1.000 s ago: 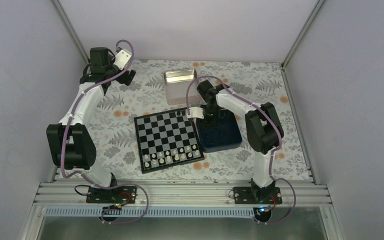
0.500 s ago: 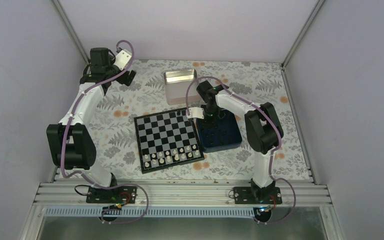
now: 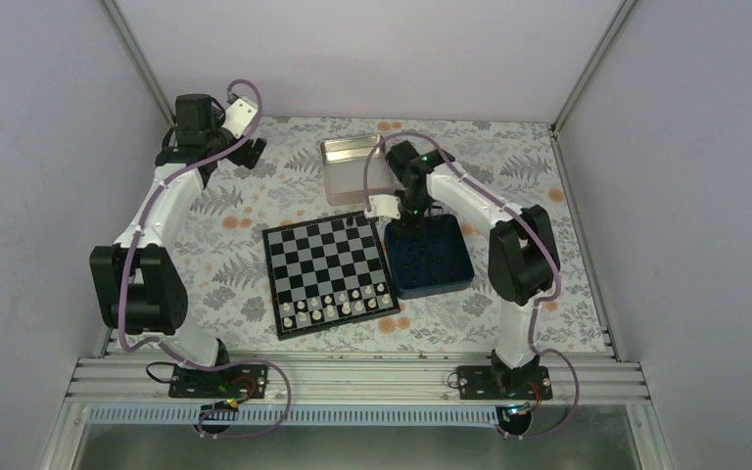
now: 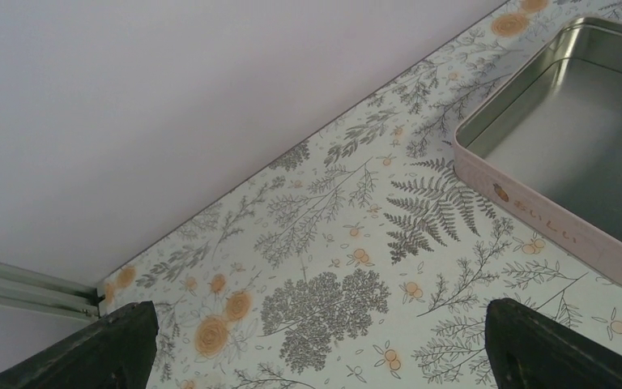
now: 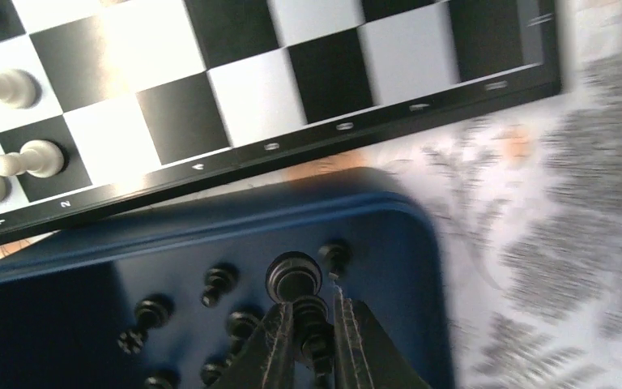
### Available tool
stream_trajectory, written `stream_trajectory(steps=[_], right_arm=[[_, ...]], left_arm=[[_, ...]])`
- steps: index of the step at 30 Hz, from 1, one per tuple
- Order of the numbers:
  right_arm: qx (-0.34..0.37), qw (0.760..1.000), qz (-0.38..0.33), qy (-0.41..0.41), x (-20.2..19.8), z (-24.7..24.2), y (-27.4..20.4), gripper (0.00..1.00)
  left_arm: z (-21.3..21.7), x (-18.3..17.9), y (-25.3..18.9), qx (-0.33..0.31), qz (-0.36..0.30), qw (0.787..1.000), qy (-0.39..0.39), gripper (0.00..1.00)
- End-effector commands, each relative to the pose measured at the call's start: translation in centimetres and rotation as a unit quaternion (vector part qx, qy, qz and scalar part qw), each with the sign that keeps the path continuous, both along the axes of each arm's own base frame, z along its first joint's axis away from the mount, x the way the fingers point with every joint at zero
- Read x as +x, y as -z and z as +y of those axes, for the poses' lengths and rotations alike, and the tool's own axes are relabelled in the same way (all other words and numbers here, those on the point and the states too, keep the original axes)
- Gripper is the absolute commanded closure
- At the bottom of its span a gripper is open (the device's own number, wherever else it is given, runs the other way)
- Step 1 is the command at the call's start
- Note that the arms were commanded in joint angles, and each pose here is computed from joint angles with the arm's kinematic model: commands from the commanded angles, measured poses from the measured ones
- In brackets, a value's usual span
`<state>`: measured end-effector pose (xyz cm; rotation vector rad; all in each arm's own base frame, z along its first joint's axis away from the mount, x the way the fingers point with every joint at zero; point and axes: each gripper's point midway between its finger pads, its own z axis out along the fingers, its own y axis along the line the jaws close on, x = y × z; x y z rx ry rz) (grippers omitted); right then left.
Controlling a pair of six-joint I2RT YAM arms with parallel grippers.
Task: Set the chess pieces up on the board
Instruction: Pick up the chess piece from the storage box, then place the chess piece on the chessboard.
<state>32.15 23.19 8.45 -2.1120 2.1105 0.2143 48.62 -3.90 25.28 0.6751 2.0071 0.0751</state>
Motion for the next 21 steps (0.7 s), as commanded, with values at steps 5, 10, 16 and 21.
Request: stream_trajectory(steps=[5,10,16,21], right_arm=[[0.005,0.995,-0.102,-0.004,3.4,2.5,-8.6,0.95],[0.018,0.991,-0.132,-0.035,4.6,6.8,-9.0,0.95],[0.033,0.985,-0.154,-0.072,5.2,11.7,-7.9,0.95],[0.039,0.982,-0.159,-0.092,5.1,14.8,-6.6,0.94]], left_arm=[[-0.4,-1.0,-3.0,-0.001,-0.037,0.999,0.014,0.0],[0.0,-1.2,-3.6,0.007,-0.049,0.999,0.007,0.0],[0.5,-1.3,-4.0,0.002,-0.062,0.998,-0.008,0.0],[1.0,-1.5,-3.8,0.005,-0.068,0.997,-0.022,0.0]])
